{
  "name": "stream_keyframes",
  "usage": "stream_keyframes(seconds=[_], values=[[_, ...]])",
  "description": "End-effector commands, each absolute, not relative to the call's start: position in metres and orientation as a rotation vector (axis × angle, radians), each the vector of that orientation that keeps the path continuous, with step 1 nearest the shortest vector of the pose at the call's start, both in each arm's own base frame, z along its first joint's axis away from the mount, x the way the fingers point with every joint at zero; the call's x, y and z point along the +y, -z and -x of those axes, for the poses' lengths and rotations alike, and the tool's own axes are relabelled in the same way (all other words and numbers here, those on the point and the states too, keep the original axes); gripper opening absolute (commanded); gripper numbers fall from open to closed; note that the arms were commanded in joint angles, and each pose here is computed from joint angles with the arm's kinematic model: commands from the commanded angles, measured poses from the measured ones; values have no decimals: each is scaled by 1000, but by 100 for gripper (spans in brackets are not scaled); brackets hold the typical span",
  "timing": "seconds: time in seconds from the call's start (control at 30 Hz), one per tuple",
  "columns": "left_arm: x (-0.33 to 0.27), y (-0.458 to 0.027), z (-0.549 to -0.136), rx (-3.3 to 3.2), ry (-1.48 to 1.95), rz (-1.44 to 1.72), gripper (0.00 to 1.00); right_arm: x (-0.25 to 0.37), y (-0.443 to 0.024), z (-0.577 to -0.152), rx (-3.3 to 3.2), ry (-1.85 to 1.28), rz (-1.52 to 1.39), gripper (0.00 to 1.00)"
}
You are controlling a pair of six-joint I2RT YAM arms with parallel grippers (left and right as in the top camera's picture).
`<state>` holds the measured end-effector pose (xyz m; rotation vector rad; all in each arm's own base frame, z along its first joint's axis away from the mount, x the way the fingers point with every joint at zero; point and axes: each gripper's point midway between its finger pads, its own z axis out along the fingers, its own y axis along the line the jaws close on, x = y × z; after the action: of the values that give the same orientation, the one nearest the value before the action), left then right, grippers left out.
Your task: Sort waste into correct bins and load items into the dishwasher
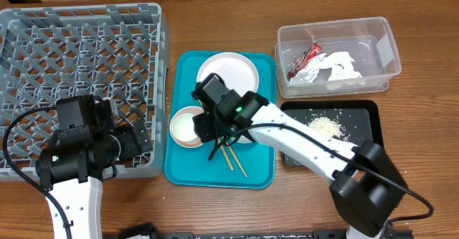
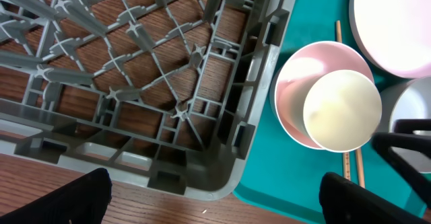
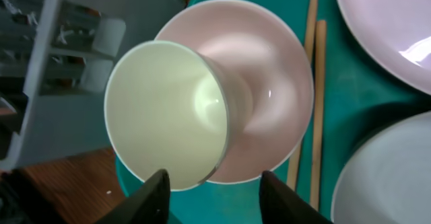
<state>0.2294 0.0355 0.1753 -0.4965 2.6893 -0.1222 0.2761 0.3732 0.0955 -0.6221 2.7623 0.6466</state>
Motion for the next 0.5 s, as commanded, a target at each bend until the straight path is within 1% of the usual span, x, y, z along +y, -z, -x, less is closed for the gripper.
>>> stream_keyframes(seconds=[0.0, 0.13, 0.17, 0.23, 0.33, 0.4, 0.47], values=[[37, -181, -232, 2671, 122, 510, 100, 374, -86, -286, 2785, -610, 515, 40], [37, -181, -233, 2671, 123, 511, 100, 375, -68, -287, 2826, -595, 470, 38], [37, -181, -232, 2671, 123, 511, 100, 375, -65, -287, 2833, -590, 467, 37], [37, -181, -232, 2672, 123, 511, 100, 374, -59, -286, 2847, -579, 465, 25], [37, -181, -232, 2672, 123, 511, 100, 374, -62, -288, 2840, -585, 460, 9], [37, -181, -232, 2672, 123, 511, 100, 372, -68, -292, 2830, -592, 447, 4], [37, -181, -232, 2671, 122, 511, 100, 370, -75, -296, 2817, -601, 432, 4]])
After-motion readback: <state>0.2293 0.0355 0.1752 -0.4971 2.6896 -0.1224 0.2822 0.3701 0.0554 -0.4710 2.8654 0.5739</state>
